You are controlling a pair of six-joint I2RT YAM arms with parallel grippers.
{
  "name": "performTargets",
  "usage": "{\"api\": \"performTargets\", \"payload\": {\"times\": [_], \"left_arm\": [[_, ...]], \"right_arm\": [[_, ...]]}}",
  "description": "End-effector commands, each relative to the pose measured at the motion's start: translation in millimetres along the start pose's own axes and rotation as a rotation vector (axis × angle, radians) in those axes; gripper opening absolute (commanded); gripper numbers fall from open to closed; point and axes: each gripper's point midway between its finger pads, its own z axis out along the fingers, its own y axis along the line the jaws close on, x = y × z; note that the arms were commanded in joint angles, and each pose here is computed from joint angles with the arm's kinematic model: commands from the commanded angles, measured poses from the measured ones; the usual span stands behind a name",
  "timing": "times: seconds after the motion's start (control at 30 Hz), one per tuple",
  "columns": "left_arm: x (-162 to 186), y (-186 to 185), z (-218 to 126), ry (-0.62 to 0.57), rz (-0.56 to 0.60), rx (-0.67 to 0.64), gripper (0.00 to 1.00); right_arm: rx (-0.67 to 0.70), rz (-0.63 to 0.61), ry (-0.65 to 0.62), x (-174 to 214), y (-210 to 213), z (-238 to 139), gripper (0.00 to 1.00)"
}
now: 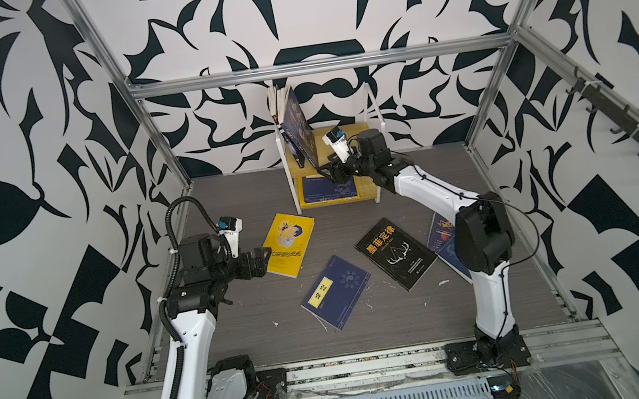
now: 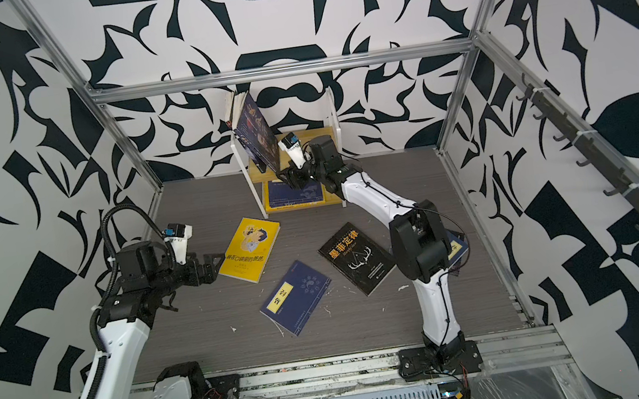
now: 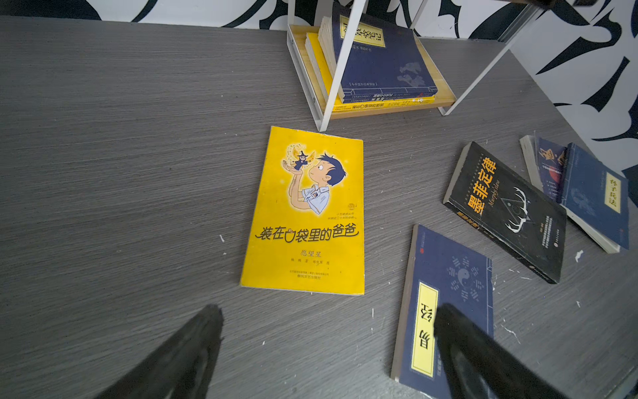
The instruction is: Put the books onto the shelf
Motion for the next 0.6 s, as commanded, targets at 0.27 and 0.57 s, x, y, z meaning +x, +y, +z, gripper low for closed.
{"api": "performTargets", "payload": {"times": [0.27,0.57], "left_arm": [[0,-1,-5,-0.003,0.001,0.002,1.0],[-2,-1,-7,-0.008,0.005,-0.001,0.99]], "right_arm": [[-0.118,-0.009,-0.066,-34,11,17,0.52],[-0.15,0.016,-0.063,-39,6,34,0.47]]}}
